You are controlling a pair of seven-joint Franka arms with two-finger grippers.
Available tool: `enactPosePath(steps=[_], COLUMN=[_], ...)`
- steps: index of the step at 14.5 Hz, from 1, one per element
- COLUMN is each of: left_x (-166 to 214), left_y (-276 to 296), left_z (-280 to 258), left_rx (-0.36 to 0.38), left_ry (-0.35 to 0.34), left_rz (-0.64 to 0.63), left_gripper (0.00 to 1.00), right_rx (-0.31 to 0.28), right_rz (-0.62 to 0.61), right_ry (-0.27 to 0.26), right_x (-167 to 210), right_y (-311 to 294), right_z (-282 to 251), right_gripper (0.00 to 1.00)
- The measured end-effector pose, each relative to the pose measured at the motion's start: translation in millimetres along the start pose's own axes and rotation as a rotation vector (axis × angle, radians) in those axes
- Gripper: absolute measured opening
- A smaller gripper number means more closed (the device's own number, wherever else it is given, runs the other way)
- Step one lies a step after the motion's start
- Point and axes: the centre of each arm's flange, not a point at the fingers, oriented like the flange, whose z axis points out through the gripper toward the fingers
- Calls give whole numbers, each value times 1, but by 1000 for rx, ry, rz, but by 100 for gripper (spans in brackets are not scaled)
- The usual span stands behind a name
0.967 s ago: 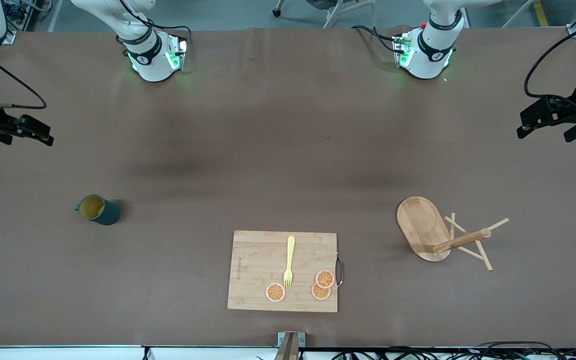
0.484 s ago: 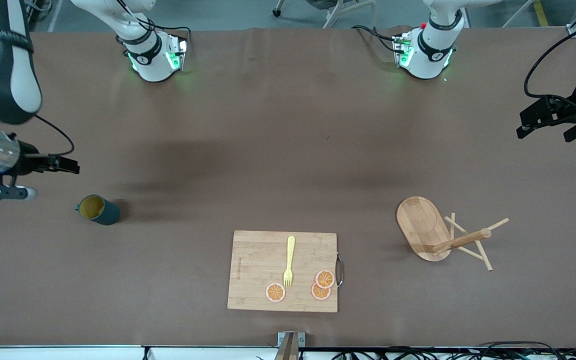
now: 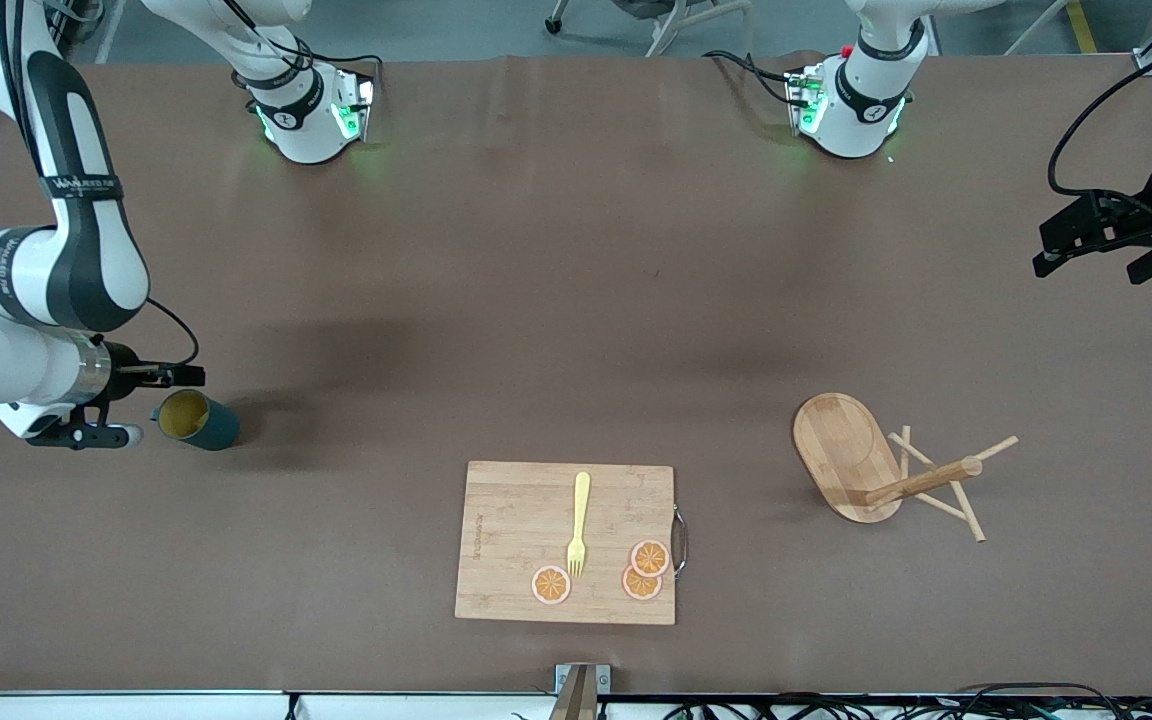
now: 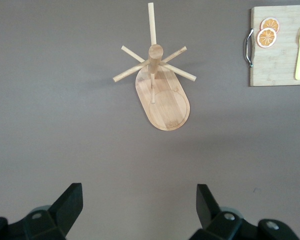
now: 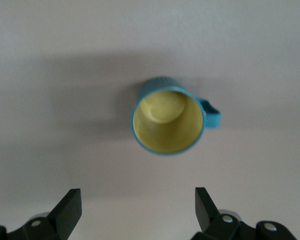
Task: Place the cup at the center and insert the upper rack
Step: 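Close the right gripper on the teal mug rim and lift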
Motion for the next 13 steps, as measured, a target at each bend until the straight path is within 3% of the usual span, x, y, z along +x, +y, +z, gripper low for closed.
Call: enactPosePath(steps=[13], left_x=[0], left_y=[0], left_z=[0], left_rx=[0], left_ry=[0], left_rz=[0], left_gripper=[100], right_rx=[-6], right_rz=[-60], right_ry=[65], right_x=[47], right_y=[-5], right_z=[47], right_gripper=[100])
